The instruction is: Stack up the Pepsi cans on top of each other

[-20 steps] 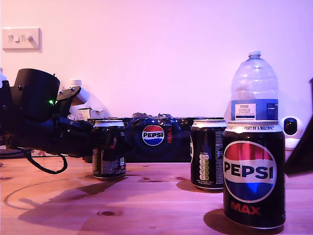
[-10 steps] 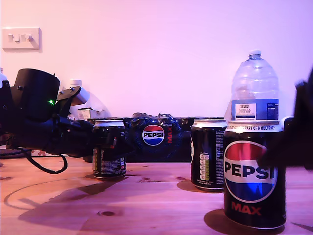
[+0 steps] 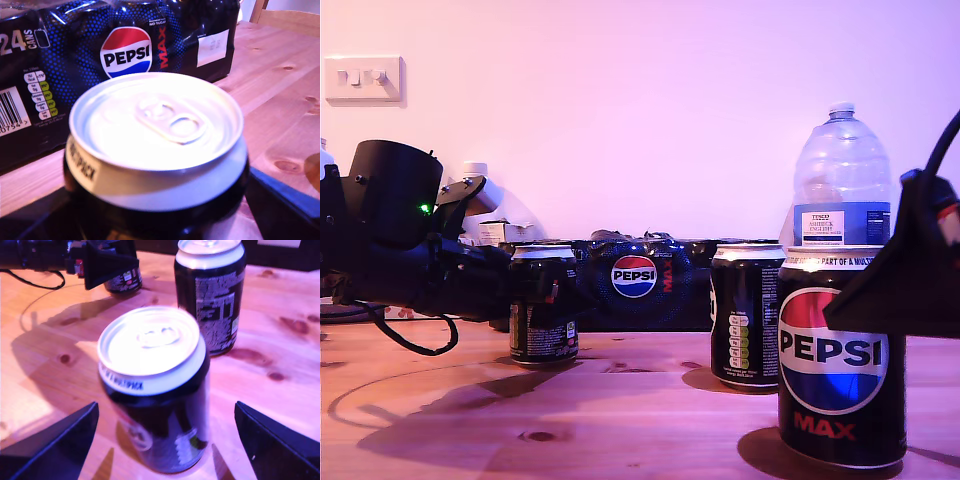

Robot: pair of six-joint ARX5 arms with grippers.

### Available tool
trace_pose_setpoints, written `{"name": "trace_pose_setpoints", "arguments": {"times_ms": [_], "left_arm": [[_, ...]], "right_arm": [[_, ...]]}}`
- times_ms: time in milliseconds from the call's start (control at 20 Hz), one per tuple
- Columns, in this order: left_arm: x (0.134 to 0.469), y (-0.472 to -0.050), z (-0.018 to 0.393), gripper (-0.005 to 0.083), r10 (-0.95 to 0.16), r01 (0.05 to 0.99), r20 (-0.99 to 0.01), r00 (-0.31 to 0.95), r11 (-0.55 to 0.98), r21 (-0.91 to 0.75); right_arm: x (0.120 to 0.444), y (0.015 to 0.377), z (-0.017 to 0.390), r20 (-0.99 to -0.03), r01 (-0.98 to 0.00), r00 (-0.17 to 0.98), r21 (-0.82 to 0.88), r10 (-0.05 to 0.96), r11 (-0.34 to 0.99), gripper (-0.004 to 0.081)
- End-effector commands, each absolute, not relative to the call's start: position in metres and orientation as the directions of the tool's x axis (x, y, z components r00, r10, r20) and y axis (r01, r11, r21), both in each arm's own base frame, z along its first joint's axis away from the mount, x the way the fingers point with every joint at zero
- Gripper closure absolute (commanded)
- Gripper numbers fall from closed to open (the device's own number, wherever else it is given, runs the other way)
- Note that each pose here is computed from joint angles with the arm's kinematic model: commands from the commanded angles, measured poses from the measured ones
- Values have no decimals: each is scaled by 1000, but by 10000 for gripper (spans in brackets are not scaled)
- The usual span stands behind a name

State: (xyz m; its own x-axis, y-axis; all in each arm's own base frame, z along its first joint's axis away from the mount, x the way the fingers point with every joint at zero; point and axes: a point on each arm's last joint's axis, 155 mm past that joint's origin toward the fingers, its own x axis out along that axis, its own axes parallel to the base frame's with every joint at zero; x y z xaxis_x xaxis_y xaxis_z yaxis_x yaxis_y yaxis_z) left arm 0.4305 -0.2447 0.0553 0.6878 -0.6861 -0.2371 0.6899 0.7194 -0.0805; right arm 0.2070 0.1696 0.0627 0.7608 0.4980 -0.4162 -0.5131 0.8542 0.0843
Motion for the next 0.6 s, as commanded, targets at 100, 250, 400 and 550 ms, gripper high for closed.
{"name": "trace_pose_setpoints", "arguments": {"times_ms": [100, 250, 400, 550], "left_arm": [[425, -247, 43, -11, -695, 701, -257, 671, 708, -87], [425, -247, 43, -11, -695, 701, -257, 671, 708, -87], [425, -247, 43, -11, -695, 701, -257, 671, 708, -87], [425, -247, 43, -11, -695, 701, -257, 671, 708, -87]], "right_arm": [[209, 168, 51, -439, -504, 758, 77, 483, 860, -18], [212, 172, 49, -439, -510, 754, 79, 489, 857, -18], [215, 174, 47, -441, -506, 755, 81, 486, 859, -18], [221, 174, 47, -433, -494, 765, 82, 477, 866, 38]]}}
